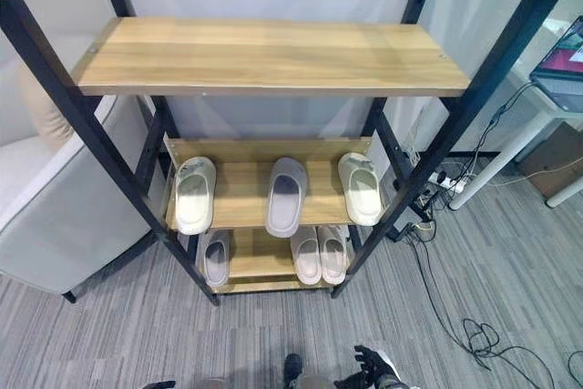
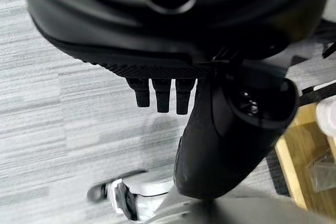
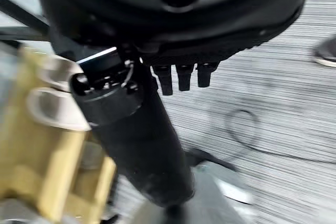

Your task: Arrange the slippers neatly on the shoe rack.

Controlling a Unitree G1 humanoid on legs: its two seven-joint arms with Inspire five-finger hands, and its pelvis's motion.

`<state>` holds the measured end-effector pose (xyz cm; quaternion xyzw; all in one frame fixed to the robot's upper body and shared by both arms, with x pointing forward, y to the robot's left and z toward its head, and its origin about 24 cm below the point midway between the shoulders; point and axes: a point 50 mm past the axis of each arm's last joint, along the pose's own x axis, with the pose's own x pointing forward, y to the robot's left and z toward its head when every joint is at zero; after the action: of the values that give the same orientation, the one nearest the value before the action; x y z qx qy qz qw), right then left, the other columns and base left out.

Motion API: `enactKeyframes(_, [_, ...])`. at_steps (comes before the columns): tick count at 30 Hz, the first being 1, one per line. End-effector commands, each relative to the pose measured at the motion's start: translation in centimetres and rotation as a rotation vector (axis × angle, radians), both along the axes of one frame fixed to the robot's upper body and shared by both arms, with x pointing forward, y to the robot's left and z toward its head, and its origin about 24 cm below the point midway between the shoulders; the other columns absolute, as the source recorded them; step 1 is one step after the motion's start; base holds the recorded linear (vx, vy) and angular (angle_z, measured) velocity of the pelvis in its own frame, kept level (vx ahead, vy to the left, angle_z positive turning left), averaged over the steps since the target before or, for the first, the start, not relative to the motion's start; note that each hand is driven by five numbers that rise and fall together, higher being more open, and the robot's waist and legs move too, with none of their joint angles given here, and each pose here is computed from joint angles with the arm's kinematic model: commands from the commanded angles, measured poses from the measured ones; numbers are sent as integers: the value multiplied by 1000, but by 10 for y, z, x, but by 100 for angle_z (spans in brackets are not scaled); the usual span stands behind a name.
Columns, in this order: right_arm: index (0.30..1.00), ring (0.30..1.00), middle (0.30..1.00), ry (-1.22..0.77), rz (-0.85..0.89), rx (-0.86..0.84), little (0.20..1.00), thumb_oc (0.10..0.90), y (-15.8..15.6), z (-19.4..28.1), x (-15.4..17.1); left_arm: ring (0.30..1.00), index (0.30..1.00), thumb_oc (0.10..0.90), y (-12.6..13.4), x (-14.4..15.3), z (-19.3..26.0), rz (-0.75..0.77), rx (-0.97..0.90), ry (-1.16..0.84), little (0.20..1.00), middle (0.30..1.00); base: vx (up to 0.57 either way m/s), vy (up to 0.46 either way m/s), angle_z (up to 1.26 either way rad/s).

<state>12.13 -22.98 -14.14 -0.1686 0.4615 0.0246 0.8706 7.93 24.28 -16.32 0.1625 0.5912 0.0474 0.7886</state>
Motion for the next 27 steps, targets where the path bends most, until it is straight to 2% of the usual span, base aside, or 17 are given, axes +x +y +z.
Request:
enactKeyframes(1, [900,900,900,-196,-4,-40,900,800,-20,27,27,900,900,800,-24,-11,-7,-58,-60,37,900,900,123,127,28])
enactKeyframes(2, [900,900,900,-280,19,-29,900,800,-18,39,38,900,900,800,-27,-12,-8,-76,-59,41,900,900,88,95,22])
enactKeyframes(3, [900,900,900,-279,18,-29,900,800,-18,39,38,900,900,800,-27,-12,-8,-76,-60,41,900,900,124,117,8])
enactKeyframes(4, [900,900,900,-381,50,1,900,800,-12,56,49,900,900,800,-28,-13,-8,-90,-58,43,900,900,68,58,-13])
enactKeyframes(9, [900,900,900,-535,158,66,900,800,6,86,61,900,900,800,-22,-16,-7,-88,-41,44,900,900,68,76,-22])
enactKeyframes(10, [900,900,900,-649,263,108,900,800,20,112,69,900,900,800,-20,-14,-7,-87,-33,34,900,900,41,53,-13])
enactKeyframes(16, [900,900,900,-858,451,162,900,800,37,168,72,900,900,800,-21,-14,-7,-105,-40,30,900,900,30,27,-2])
enactKeyframes(17, [900,900,900,-969,517,162,900,800,40,198,70,900,900,800,-25,-14,-7,-116,-55,30,900,900,40,21,0])
enactKeyframes(19, [900,900,900,-1022,534,159,900,800,42,210,70,900,900,800,-26,-14,-8,-125,-60,29,900,900,24,12,1])
enactKeyframes(24, [900,900,900,-1199,589,11,900,800,37,248,73,900,900,800,-34,-15,-9,-164,-78,30,900,900,20,-1,-2])
enactKeyframes(27, [900,900,900,-1292,572,-229,900,800,24,265,86,900,900,800,-42,-15,-10,-215,-91,27,900,900,35,-15,4])
